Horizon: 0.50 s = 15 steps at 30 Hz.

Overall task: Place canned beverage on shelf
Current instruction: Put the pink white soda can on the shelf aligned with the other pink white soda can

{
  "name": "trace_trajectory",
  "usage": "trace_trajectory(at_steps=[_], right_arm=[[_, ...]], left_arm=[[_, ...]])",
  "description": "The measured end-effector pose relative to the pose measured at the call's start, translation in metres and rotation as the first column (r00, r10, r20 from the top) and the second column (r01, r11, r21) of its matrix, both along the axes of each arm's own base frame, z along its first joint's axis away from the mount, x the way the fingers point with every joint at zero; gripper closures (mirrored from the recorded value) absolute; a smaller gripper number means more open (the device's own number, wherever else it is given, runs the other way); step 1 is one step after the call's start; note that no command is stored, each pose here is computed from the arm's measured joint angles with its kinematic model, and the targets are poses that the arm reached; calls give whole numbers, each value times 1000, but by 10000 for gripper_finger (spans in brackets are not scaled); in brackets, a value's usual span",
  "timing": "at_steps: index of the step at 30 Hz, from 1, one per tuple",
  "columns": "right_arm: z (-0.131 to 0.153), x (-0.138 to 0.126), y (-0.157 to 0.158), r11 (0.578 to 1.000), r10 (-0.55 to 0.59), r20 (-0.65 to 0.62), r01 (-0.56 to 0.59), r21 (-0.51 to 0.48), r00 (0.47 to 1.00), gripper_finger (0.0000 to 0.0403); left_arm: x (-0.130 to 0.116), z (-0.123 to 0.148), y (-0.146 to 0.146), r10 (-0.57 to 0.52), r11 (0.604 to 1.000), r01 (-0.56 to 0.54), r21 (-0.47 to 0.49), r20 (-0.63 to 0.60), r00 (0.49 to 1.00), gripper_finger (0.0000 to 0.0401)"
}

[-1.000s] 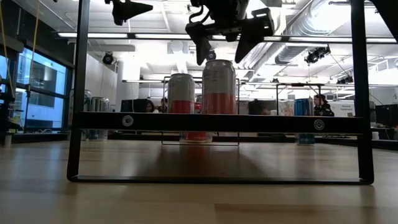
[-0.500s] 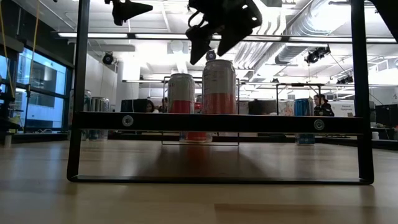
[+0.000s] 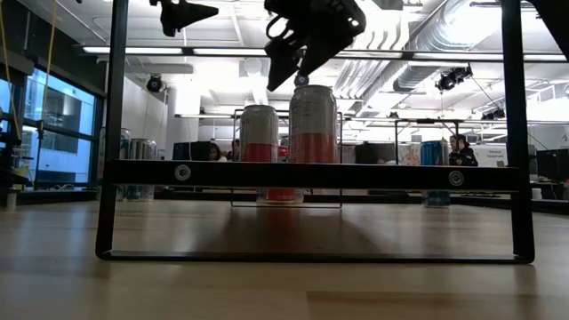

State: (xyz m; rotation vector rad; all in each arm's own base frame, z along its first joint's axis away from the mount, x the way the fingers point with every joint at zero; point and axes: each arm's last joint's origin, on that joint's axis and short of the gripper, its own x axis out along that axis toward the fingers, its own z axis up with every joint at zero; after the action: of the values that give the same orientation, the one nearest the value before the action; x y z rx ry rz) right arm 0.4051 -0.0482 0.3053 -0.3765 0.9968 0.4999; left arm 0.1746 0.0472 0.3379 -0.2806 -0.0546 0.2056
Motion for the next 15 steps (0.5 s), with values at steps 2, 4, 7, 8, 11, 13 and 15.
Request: trace_trajectory(at_steps=[2,4,7,8,11,13,15], right_arm=[[-1,-2,0,999,27,-18,-27,-22,999,18],[-2,-5,0,997,58,-42,-60,-42,997,18],[-4,-7,0,994,89,-59,-92,-50,994,18],[-5,-7,0,993,101,-66,-105,-53,993,18],[-14,-5,0,987,141,-104,-148,-58,984,18],[-21,-2,-1,983,162,-121,-171,-70,979,18],[-24,0,-2,980,160,-128,-173,-95,979,18]], left_arm=[[0,0,0,0,1000,0,0,0,1000,11],[0,0,0,0,1000,0,0,0,1000,11],[0,0,0,0,1000,0,0,0,1000,11],[0,0,0,0,1000,0,0,0,1000,11],[0,0,0,0,1000,0,0,0,1000,11],[0,0,0,0,1000,0,0,-1,1000,11],[0,0,0,-1,1000,1,0,-1,1000,11]])
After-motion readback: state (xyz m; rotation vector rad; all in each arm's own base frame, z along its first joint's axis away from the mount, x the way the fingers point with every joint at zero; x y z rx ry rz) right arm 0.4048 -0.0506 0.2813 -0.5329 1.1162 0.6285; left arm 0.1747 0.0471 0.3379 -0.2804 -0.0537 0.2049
